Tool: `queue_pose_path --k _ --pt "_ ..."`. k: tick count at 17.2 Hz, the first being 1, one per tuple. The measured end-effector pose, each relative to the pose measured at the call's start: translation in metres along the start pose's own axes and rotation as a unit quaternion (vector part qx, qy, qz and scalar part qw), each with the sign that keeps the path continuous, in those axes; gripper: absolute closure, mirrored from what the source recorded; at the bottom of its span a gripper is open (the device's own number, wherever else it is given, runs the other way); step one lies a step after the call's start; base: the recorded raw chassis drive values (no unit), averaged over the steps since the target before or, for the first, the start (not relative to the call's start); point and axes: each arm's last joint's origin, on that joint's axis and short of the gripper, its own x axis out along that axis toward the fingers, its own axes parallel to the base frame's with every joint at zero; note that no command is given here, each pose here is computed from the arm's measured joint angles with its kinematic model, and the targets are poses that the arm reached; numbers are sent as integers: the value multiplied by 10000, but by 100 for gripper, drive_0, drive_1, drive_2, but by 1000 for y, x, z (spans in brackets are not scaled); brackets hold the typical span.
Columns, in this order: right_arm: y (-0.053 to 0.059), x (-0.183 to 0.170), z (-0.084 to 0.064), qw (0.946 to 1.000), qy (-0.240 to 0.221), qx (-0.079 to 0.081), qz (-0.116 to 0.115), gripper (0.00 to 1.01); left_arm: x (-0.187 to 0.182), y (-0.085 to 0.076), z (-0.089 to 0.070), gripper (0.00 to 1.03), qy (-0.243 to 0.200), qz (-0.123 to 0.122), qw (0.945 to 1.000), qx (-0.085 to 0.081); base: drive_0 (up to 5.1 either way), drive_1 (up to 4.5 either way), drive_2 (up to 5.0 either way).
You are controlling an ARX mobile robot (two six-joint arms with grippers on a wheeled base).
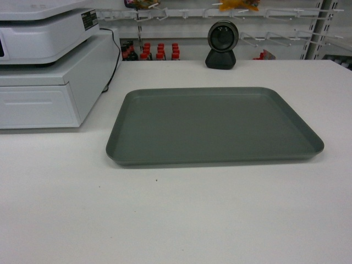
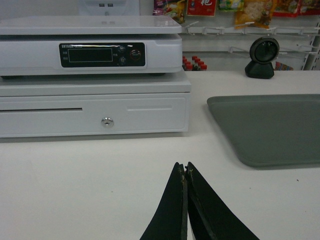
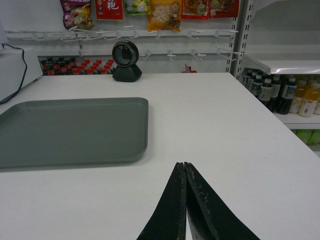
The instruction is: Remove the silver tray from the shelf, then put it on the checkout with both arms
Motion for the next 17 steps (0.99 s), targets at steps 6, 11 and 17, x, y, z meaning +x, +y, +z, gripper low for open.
queue_pose_path --k 6,11,17 --pt "0 0 0 10000 -4 -2 0 80 0 0 0 78 -6 2 10000 0 0 0 0" --pt "0 0 0 10000 -4 -2 0 33 0 0 0 30 -6 2 10000 0 0 0 0" --pt "0 0 0 10000 -4 -2 0 3 0 0 0 5 -6 2 10000 2 0 0 0"
